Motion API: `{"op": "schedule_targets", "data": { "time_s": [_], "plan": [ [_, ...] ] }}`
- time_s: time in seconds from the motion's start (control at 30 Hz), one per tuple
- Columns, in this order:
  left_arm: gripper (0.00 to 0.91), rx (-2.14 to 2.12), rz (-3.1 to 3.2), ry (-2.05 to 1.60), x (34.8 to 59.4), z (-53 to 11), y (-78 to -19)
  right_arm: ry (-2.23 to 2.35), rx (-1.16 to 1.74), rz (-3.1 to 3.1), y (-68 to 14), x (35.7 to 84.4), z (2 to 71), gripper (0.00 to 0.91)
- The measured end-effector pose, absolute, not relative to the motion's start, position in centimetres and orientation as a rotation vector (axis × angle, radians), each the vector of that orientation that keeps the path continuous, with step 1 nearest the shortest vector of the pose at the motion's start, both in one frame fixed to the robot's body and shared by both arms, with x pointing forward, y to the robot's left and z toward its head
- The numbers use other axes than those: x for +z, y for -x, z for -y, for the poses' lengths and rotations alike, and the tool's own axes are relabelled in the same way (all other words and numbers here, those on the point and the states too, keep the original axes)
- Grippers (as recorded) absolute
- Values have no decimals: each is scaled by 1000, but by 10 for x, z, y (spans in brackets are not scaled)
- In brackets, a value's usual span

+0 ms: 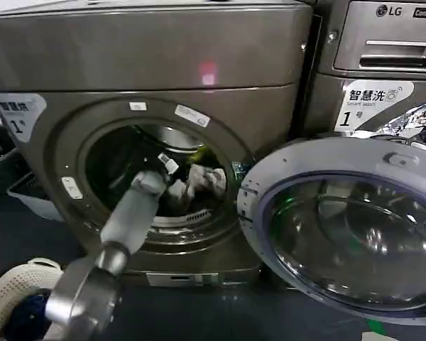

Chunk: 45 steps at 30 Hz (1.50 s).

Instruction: Grasp the clothes from the dryer.

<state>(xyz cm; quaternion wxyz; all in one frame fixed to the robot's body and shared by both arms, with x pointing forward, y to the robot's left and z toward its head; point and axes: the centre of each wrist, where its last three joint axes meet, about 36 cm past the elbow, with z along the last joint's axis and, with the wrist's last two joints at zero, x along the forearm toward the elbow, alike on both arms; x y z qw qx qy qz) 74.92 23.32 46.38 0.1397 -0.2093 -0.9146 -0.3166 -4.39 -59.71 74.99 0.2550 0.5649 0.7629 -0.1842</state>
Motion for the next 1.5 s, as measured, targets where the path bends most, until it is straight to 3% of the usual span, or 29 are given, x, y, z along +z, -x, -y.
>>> {"op": "schedule_targets", "data": {
  "time_s": [0.63, 1.5],
  "plan": [
    [0, -462, 3247, -86, 454, -213, -694, -1560, -532, -2029, 52, 745, 599, 907],
    [0, -313, 3336, -129, 460, -206, -670, -1571, -536, -2021, 59, 746, 596, 907]
  ]
}}
